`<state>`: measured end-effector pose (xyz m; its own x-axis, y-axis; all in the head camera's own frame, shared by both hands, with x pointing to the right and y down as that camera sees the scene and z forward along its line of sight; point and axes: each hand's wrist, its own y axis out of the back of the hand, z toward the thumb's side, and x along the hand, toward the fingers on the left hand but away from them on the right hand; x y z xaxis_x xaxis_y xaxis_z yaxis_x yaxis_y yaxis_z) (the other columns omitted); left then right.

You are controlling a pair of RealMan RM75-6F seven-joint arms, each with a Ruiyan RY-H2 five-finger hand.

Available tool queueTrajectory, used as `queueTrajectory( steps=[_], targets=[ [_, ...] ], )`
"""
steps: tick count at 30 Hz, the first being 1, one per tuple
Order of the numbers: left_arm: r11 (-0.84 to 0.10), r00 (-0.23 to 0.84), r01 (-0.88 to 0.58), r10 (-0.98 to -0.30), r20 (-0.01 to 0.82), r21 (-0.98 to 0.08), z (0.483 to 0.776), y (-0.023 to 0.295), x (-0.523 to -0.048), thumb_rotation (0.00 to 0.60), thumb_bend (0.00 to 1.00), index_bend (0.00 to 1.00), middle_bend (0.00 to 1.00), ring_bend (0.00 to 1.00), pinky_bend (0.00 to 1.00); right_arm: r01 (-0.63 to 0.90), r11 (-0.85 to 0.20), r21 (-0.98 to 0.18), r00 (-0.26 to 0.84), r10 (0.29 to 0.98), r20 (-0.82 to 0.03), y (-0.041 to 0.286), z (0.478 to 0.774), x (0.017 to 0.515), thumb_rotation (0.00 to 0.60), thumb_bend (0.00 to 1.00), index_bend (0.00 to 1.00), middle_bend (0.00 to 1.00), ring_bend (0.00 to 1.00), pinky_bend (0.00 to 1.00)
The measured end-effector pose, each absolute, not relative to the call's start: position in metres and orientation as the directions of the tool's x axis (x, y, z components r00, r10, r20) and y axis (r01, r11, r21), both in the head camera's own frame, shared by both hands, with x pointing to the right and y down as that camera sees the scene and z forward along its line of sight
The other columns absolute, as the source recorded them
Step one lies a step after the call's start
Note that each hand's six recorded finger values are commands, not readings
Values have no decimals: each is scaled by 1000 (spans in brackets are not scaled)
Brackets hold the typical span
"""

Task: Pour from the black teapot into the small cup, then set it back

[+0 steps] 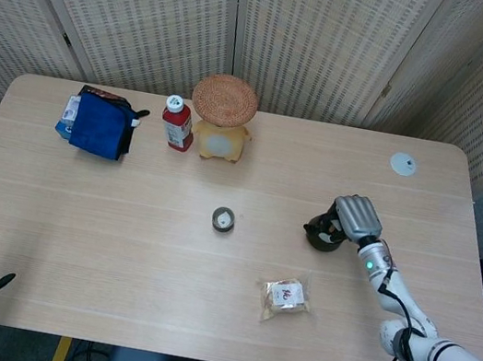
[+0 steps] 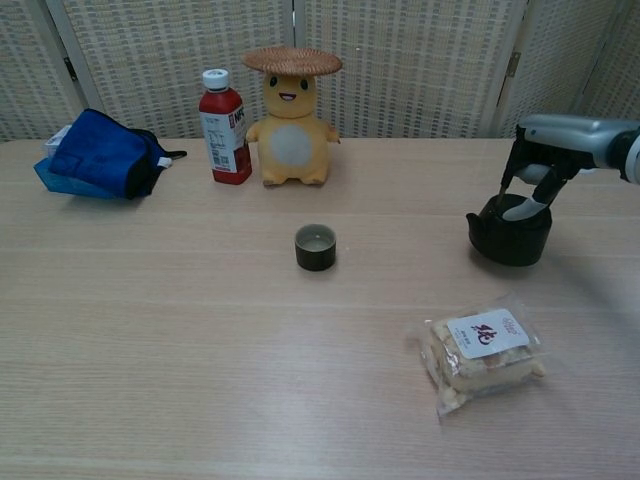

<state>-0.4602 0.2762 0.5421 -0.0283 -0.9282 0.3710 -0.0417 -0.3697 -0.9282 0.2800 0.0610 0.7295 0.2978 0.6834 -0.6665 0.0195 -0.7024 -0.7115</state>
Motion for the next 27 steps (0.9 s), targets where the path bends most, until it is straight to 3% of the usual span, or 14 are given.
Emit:
queueTrajectory(
  steps=[20,27],
  targets=[
    [-372,-38,-49,-927,374,-927,543,279,-464,363,50,0,0,0,0,-116,-702,-703,276,657,-701,72,744,280,545,0,949,943,863,358],
    [-370,-35,-51,-927,372,-927,543,279,-464,362,50,0,0,0,0,-128,-709,-694,264,650,-713,76,747,281,545,0,893,857,777,344]
  ],
)
